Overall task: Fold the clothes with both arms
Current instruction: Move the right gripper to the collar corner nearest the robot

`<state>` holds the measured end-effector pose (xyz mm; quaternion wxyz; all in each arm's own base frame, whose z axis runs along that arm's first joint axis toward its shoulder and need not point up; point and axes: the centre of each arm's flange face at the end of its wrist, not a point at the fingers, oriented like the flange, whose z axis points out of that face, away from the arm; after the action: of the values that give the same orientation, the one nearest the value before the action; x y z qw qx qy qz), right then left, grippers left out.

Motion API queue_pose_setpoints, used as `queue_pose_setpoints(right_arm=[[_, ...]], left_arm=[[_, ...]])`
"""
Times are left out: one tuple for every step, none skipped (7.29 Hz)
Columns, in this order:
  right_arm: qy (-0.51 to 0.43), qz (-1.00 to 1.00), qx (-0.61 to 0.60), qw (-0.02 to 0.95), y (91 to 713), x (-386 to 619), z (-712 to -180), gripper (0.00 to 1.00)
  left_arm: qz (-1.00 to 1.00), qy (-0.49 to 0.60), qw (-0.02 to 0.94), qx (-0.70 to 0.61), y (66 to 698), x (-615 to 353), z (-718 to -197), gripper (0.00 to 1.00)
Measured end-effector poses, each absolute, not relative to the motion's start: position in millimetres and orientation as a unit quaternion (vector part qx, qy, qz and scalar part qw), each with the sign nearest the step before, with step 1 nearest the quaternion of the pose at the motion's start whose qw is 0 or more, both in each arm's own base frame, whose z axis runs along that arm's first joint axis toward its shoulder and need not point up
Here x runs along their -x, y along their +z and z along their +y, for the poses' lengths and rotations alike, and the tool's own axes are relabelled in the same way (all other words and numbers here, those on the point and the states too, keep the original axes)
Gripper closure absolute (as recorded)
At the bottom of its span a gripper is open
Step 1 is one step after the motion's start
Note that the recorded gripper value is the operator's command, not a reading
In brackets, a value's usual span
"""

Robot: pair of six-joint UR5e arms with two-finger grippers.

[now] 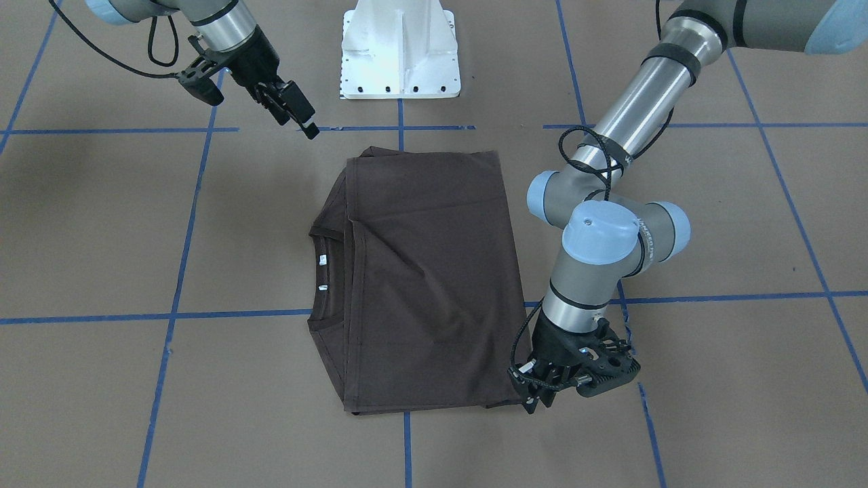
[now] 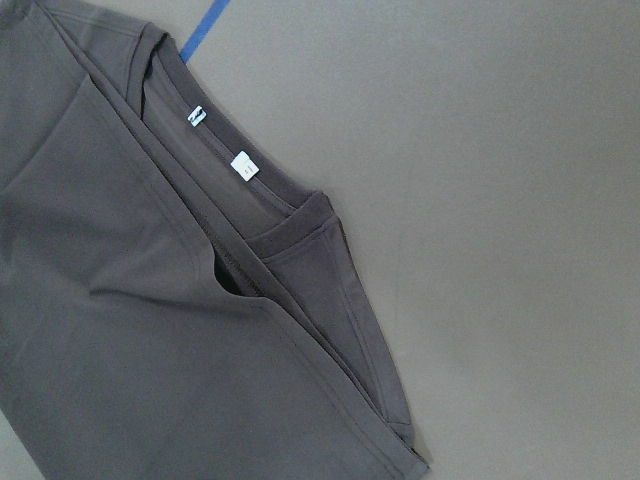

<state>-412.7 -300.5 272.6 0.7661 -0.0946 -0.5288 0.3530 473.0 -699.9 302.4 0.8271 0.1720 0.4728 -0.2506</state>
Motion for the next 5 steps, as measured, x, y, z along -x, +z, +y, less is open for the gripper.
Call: queue_pose_setpoints(right_arm=[[0.354, -0.525, 0.093, 0.769, 274.3, 426.1, -304.7, 0.02], [0.355, -0.515, 0.093, 0.775, 274.7, 444.2, -308.0, 0.08], [0.356, -0.497, 0.095, 0.786, 268.1, 470.8, -312.0, 0.13], [0.357, -0.474, 0.093, 0.799, 260.5, 499.8, -312.4, 0.15], [0.356, -0.454, 0.089, 0.812, 261.6, 524.5, -308.0, 0.18]], left_arm=[[0.492, -0.234, 0.822, -0.164, 299.5, -459.9, -686.8, 0.53], [0.51, -0.22, 0.817, -0.156, 302.1, -442.6, -665.1, 0.53], [0.524, -0.211, 0.81, -0.154, 305.9, -423.6, -642.6, 0.52], [0.534, -0.205, 0.805, -0.155, 308.7, -407.9, -623.9, 0.5], [0.541, -0.201, 0.802, -0.155, 309.1, -398.5, -612.2, 0.5]])
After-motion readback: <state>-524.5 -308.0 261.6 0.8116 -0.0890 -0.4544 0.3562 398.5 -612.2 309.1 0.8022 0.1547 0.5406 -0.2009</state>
